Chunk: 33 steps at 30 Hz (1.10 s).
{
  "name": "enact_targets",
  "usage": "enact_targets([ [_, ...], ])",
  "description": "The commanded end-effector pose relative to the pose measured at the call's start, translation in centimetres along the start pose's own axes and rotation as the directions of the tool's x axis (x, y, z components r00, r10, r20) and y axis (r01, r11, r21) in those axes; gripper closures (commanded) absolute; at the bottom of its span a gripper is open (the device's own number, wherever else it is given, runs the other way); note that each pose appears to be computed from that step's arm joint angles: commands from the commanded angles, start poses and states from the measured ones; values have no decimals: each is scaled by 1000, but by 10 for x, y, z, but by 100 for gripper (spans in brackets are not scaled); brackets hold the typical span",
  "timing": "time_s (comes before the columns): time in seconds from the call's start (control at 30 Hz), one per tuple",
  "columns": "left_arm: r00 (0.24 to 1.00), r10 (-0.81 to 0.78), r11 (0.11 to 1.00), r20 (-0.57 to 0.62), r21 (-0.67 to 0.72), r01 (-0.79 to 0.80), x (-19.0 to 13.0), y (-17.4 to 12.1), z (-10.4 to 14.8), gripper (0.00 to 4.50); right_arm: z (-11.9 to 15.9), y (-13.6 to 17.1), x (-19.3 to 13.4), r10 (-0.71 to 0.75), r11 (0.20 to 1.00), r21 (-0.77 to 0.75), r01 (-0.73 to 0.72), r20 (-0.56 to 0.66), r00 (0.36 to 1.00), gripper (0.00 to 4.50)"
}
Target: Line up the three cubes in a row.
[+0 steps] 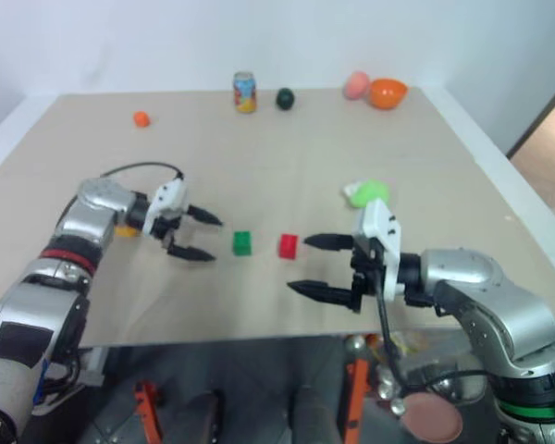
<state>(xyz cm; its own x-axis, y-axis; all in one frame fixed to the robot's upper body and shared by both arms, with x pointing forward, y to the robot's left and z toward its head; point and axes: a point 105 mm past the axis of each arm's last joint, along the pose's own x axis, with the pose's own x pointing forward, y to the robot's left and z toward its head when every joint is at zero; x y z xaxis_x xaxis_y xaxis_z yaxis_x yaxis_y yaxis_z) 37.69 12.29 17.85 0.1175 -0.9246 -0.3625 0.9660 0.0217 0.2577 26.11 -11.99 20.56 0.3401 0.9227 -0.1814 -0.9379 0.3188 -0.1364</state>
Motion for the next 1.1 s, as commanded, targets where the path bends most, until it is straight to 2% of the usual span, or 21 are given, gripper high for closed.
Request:
enact_targets([
  [0.03,981,121,992,152,13,-124,-19,5,36,24,18,-4,9,-35,997,-72,39,62,997,14],
  [0.13,955,203,979,218,-20,-203,-27,-4,49,24,22,-9,19,-66,993,-88,73,76,995,14],
  [0.23,892,366,931,266,-106,-350,-38,-6,57,24,22,-16,32,-100,990,-92,107,76,992,14],
  [0.37,789,579,814,209,-201,-544,-50,-5,47,24,22,-16,41,-94,990,-97,102,85,992,14],
  [0.57,570,818,561,78,-325,-761,-68,-9,22,24,20,-12,51,-49,995,-86,58,102,994,14],
  [0.7,364,931,334,-19,-355,-873,-91,-13,10,24,20,-9,57,-17,996,-82,26,113,994,14],
  [0.83,305,948,263,-87,-324,-909,-104,-23,-5,24,18,-6,60,1,996,-85,8,111,994,14],
  [1.1,246,958,185,-147,-340,-922,-122,-32,-30,24,16,-2,62,19,996,-83,-10,112,994,14],
])
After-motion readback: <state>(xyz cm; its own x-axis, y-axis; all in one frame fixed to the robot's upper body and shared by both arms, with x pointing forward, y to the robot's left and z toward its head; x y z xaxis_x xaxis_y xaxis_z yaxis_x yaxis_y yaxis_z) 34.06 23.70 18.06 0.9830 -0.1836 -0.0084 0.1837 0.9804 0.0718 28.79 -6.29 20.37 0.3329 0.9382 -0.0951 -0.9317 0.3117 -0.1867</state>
